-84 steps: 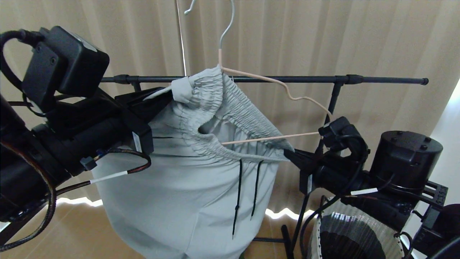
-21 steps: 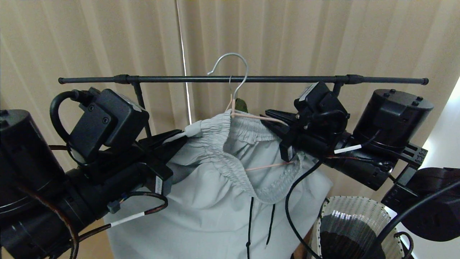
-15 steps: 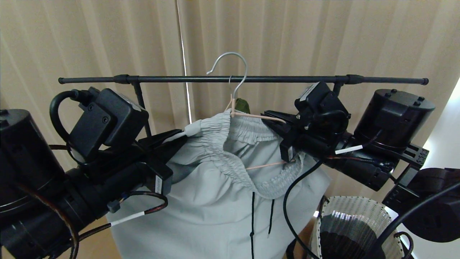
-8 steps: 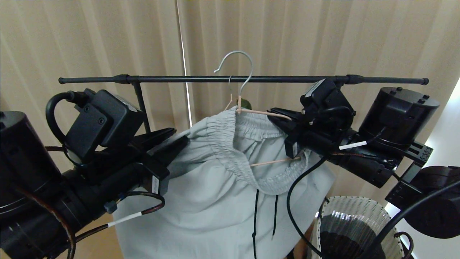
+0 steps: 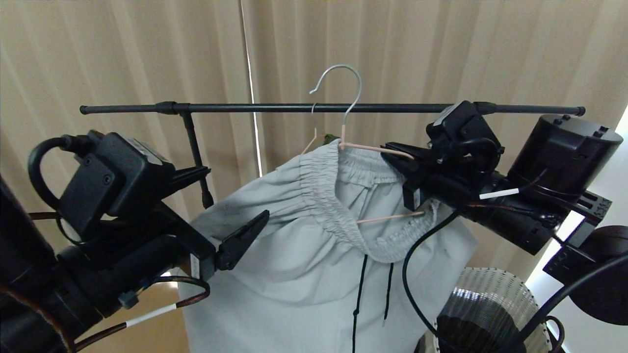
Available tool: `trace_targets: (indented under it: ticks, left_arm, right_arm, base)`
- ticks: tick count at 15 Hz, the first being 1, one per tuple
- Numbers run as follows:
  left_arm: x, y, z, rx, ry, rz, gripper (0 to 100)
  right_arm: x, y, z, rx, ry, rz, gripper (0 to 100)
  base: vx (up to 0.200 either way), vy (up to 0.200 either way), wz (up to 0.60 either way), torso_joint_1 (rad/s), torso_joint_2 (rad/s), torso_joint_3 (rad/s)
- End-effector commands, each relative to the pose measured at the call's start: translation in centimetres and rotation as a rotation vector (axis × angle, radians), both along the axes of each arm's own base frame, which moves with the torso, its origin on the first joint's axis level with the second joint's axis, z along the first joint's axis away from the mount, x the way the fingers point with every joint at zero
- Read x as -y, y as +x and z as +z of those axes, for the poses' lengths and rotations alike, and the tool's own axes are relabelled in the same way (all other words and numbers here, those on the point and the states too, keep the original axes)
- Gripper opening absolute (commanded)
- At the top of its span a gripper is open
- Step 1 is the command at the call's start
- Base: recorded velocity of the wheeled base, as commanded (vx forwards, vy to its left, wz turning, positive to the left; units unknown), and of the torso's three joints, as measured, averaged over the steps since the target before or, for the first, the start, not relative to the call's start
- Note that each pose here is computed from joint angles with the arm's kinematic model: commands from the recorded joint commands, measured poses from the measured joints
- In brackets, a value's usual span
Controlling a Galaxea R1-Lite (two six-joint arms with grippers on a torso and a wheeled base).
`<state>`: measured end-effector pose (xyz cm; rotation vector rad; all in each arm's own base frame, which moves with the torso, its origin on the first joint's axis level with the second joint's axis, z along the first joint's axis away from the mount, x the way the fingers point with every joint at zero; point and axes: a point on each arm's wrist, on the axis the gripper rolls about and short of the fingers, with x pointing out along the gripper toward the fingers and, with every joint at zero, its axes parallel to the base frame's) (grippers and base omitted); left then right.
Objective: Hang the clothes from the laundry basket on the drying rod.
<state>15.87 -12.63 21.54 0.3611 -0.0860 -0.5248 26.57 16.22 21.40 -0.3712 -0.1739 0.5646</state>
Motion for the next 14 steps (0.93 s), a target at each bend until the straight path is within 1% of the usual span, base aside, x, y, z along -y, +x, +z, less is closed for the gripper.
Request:
trace_targets:
  ticks: [1,3,4,5,6,8,11,14]
  left_arm:
    - [-0.6,-0.7,0.9,0.033,-0.031,-0.001,100]
    - [-0.9,-1.0,0.5,0.024,-0.027,0.004,100]
    - [-1.1,-1.0,0.0,0.01,-0.014,0.012,100]
    - [-1.8,-0.8,-1.1,-0.019,0.014,0.046,100]
    - [-2.0,-0.7,-1.6,-0.036,0.024,0.059,100]
    - [-2.5,-0.7,-3.3,-0.088,0.063,0.081,100]
    - [-2.7,-0.7,-3.8,-0.111,0.063,0.096,100]
    - [-3.6,0.5,-4.1,-0.138,0.058,0.169,100]
  right_arm:
    - [1.2,0.5,0.3,0.007,0.004,-0.048,0]
    - [1.9,0.7,0.4,0.012,0.008,-0.095,0]
    - [2.2,0.6,0.7,0.021,0.014,-0.106,0]
    - [2.8,0.2,1.1,0.031,0.02,-0.117,0]
    - [3.0,0.0,1.3,0.036,0.024,-0.119,0]
    - [3.4,-0.7,2.1,0.059,0.04,-0.121,0]
    - [3.7,-1.3,2.9,0.085,0.056,-0.113,0]
    - [3.9,-1.8,3.1,0.089,0.067,-0.106,0]
  base:
    - [0.0,0.0,0.0,0.0,0.0,0.0]
    - [0.0,0.0,0.0,0.0,0.0,0.0]
    - [0.0,0.0,0.0,0.0,0.0,0.0]
    - [0.0,0.0,0.0,0.0,0.0,0.0]
    - [0.0,0.0,0.0,0.0,0.0,0.0]
    - [0.0,0.0,0.0,0.0,0.0,0.0]
    - [0.0,0.0,0.0,0.0,0.0,0.0]
    - [0.0,0.0,0.0,0.0,0.0,0.0]
